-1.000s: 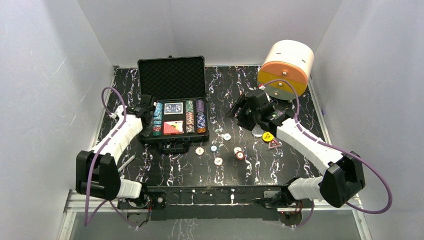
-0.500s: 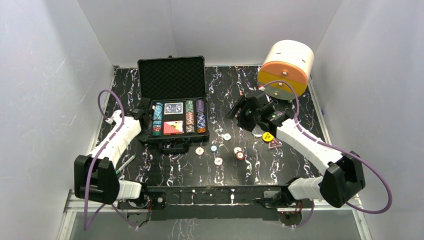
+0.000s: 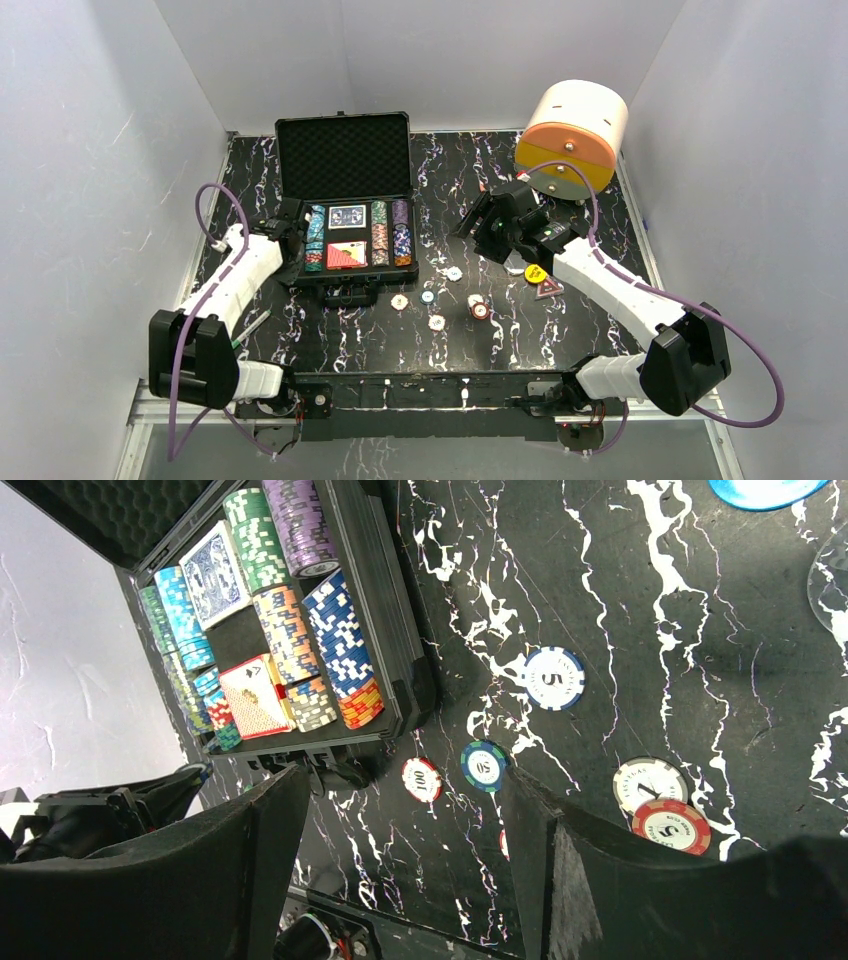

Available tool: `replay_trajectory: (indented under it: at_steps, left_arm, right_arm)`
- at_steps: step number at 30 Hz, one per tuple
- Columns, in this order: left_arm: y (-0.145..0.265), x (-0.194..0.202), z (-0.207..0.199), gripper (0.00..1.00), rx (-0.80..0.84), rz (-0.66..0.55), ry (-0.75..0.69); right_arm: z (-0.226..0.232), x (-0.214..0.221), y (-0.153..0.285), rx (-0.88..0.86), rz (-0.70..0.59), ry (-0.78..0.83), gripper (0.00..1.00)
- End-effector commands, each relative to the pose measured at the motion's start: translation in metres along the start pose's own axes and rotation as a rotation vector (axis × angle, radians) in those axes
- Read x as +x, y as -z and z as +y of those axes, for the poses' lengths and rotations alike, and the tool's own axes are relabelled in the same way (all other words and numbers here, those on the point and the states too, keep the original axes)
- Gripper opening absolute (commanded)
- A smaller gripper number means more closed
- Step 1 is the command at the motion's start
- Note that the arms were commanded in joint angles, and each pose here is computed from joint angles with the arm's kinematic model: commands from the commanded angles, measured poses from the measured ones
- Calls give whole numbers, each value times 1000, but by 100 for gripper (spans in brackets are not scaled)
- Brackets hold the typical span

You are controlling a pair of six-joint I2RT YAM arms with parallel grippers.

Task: Pack up texas hold em set

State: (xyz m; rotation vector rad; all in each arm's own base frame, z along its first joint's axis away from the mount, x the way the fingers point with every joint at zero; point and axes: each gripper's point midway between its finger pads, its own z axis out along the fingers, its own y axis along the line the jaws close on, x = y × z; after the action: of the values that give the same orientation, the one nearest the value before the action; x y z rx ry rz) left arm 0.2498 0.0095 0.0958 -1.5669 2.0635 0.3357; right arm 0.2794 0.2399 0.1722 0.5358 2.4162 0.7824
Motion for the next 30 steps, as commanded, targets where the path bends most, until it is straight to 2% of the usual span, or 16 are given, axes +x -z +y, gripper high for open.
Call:
replay_trajectory:
  at_steps: [1, 18, 20, 24, 26, 30]
  left_arm:
    - [-2, -13, -4, 0, -9, -61, 17]
    - [-12, -14, -26, 0, 54, -74, 23]
    - [-14, -1, -37, 10, 109, -15, 13]
    - [-15, 20, -41, 14, 140, 94, 35]
    - [-13, 17, -41, 27, 152, 90, 42]
    - [-10, 9, -40, 41, 159, 61, 41]
  right_arm:
    - [8, -9, 9, -38, -36, -5, 78]
    - [9, -14, 13, -24, -54, 3, 78]
    - [9, -15, 15, -24, -60, 8, 78]
    - [8, -15, 16, -25, -60, 6, 78]
    - [7, -15, 17, -23, -61, 7, 78]
    - [7, -15, 17, -25, -61, 7, 78]
